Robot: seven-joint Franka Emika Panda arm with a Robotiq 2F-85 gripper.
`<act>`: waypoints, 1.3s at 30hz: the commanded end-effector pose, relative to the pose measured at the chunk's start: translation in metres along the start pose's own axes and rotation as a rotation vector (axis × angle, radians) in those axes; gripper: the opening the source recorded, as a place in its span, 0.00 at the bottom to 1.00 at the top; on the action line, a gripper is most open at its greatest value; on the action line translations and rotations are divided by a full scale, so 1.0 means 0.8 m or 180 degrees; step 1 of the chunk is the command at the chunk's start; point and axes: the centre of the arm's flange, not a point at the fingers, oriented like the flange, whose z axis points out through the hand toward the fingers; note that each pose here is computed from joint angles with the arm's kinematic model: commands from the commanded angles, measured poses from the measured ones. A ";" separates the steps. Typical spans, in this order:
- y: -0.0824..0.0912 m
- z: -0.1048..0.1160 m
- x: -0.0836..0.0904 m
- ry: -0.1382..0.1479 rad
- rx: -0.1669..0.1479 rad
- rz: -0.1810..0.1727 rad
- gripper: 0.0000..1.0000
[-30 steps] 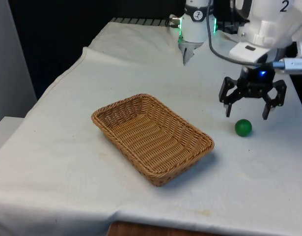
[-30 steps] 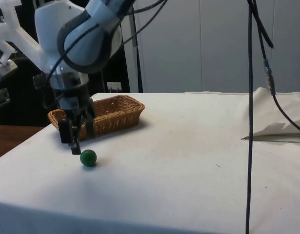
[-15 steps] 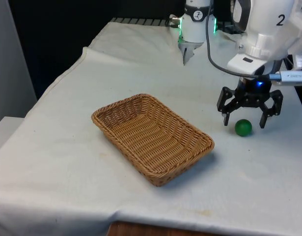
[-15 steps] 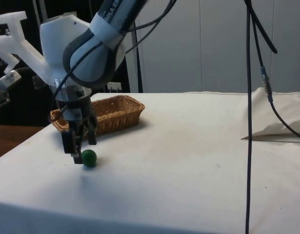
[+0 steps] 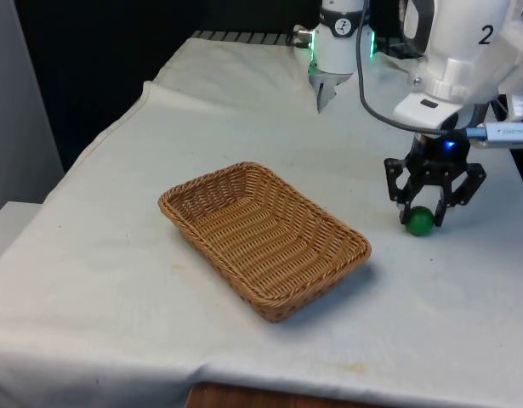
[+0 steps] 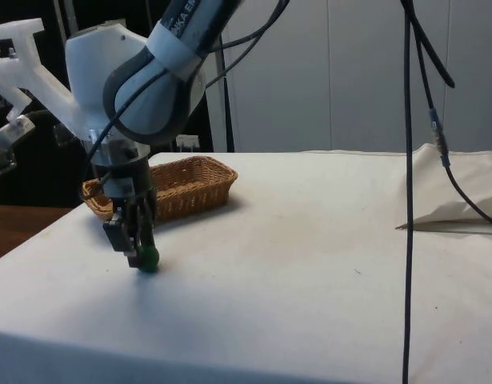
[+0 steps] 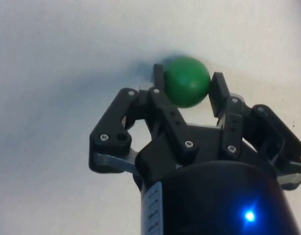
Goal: Pick up the ball and place it into the basket.
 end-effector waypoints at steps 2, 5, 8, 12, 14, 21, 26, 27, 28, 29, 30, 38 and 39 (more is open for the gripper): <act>-0.001 0.000 0.000 0.0003 0.0003 -0.0003 0.00; 0.000 0.000 0.000 0.0003 0.0001 0.0000 0.00; 0.000 0.000 0.000 0.0003 0.0001 0.0000 0.00; -0.001 -0.016 0.000 0.0016 0.0004 0.0008 0.00; -0.001 -0.025 0.000 0.0018 0.0009 0.0013 0.00; -0.001 -0.059 -0.005 0.0010 0.0034 0.0015 0.00; 0.000 -0.073 -0.005 0.0015 0.0071 0.0009 0.00; 0.000 -0.086 -0.008 0.0013 0.0060 0.0015 0.00; 0.000 -0.086 -0.008 0.0013 0.0060 0.0015 0.00; 0.000 -0.090 -0.008 0.0009 0.0062 0.0014 0.00; 0.000 -0.095 -0.009 0.0011 0.0069 0.0016 0.00; 0.001 -0.135 -0.013 0.0011 0.0100 0.0006 0.00; 0.002 -0.138 -0.014 0.0007 0.0101 0.0005 0.00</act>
